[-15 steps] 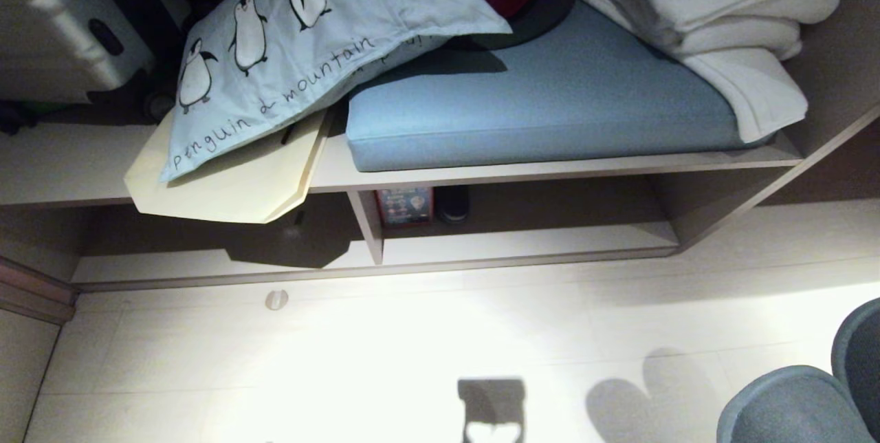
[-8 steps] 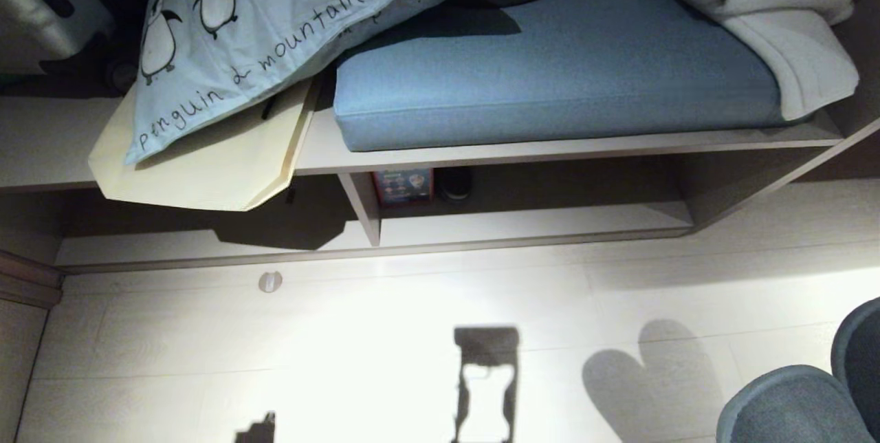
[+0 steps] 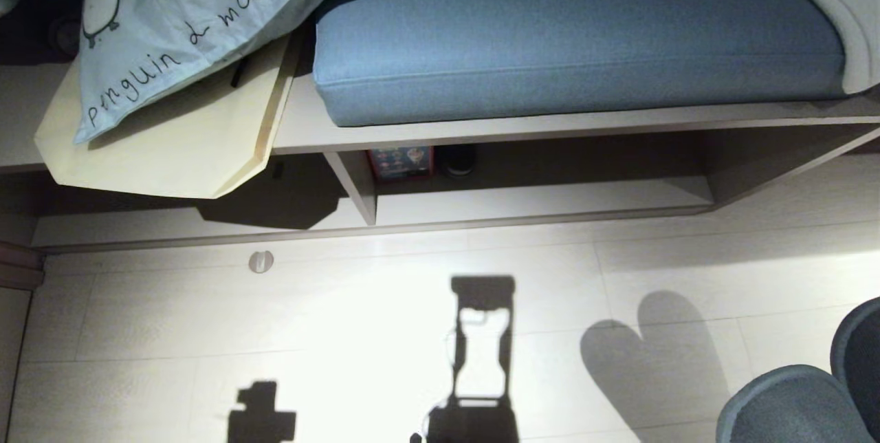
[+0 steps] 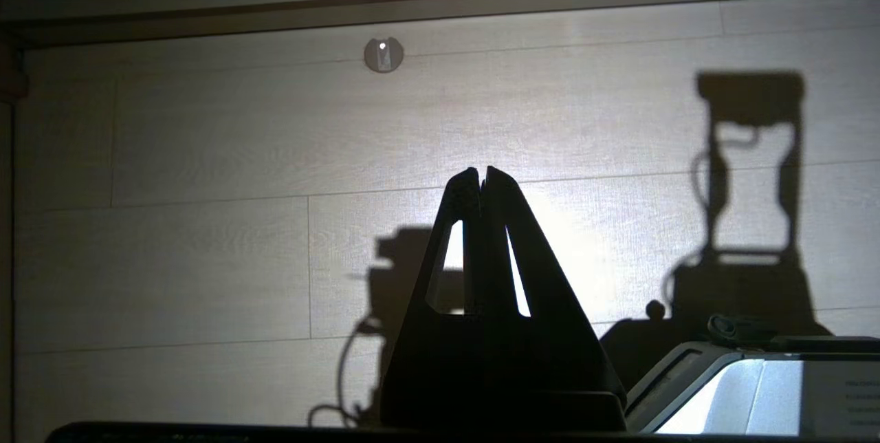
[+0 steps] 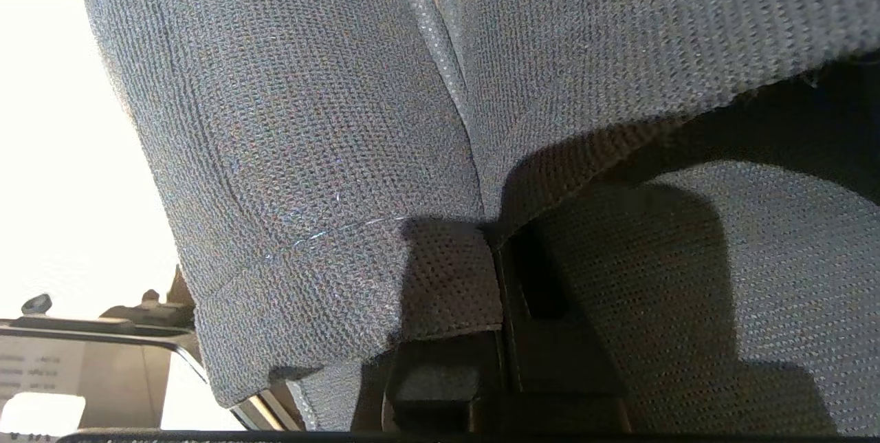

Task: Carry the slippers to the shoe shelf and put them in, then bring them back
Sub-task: Place the slippers into the shoe cabinet

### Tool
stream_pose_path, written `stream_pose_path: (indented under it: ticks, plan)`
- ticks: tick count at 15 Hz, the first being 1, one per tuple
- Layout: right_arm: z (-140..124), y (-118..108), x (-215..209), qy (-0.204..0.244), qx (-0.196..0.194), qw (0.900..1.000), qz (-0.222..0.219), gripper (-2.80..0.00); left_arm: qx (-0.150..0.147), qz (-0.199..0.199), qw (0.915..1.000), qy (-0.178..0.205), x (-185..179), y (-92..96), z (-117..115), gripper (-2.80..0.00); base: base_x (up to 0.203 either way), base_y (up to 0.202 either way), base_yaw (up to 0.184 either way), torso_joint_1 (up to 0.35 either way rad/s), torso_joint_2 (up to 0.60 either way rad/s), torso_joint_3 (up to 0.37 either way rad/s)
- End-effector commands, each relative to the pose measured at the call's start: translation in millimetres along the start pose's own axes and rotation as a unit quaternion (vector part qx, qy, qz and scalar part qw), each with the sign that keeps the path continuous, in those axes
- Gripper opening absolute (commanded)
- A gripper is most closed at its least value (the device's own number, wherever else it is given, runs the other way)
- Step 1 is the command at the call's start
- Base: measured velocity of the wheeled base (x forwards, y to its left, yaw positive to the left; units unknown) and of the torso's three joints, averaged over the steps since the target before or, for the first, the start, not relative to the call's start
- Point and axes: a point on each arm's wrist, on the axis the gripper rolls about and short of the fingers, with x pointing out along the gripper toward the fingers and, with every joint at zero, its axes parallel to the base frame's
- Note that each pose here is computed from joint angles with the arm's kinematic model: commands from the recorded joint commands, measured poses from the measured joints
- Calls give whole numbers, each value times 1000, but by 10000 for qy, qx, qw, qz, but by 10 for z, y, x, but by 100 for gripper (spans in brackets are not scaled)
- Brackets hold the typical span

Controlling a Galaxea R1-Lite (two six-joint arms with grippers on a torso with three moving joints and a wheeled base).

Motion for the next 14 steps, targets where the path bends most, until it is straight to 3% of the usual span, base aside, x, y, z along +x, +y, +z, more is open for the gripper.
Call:
stream_pose_path:
  ticks: [1, 14]
  plan:
    - [-1, 0, 1, 10, -2, 10000, 4, -280, -4, 3, 10000, 8, 1, 0, 0, -280, 0, 0, 0, 0, 2, -192]
    - [-1, 0, 1, 10, -2, 10000, 4, -280, -4, 3, 10000, 8, 1, 0, 0, -280, 0, 0, 0, 1, 3, -200]
